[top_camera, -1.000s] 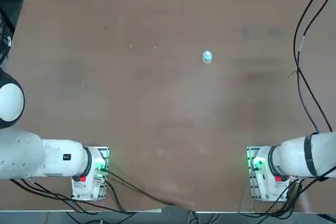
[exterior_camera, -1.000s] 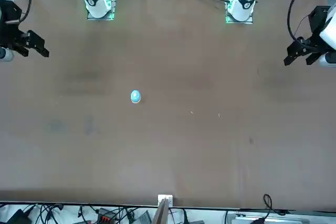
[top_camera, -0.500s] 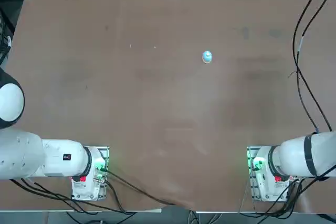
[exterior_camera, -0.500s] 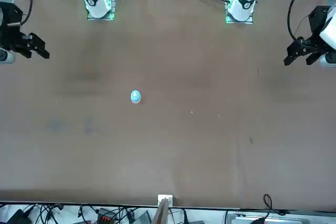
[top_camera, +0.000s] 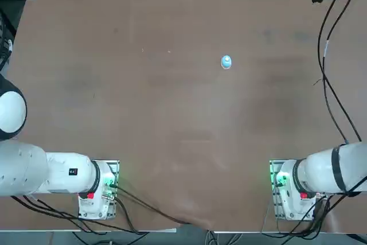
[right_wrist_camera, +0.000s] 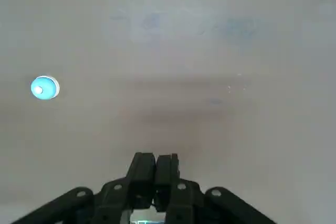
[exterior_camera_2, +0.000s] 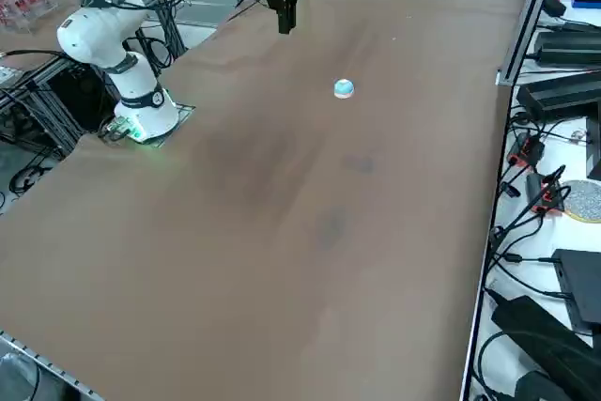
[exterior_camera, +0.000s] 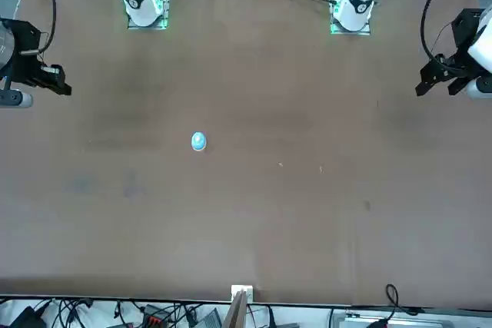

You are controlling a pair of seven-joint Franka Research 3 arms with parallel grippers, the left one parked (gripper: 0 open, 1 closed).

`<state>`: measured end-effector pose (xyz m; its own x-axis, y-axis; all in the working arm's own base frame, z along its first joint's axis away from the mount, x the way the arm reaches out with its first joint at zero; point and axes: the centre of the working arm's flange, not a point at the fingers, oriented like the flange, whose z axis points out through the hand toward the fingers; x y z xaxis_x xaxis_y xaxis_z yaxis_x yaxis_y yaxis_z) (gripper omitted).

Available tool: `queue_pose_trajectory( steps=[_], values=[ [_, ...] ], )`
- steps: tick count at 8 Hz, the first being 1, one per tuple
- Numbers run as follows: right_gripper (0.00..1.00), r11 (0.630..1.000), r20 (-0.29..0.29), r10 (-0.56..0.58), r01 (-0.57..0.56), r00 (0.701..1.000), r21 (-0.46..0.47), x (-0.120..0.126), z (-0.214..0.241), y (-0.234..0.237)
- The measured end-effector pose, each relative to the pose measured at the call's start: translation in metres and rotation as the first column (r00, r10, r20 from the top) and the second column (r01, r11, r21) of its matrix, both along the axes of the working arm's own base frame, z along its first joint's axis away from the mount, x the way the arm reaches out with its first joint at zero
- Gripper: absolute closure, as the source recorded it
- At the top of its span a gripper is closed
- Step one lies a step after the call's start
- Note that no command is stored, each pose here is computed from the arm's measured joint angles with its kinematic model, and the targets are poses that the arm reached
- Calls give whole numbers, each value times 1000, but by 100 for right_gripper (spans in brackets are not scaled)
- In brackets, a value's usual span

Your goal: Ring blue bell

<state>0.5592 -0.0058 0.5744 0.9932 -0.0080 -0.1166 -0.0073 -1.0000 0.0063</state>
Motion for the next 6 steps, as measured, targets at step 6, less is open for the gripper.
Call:
queue_pose_trajectory(
  steps=[6],
  values=[
    [99, 1000, -74, -8, 7, 997, -11, 6, -51, 128]
  ],
)
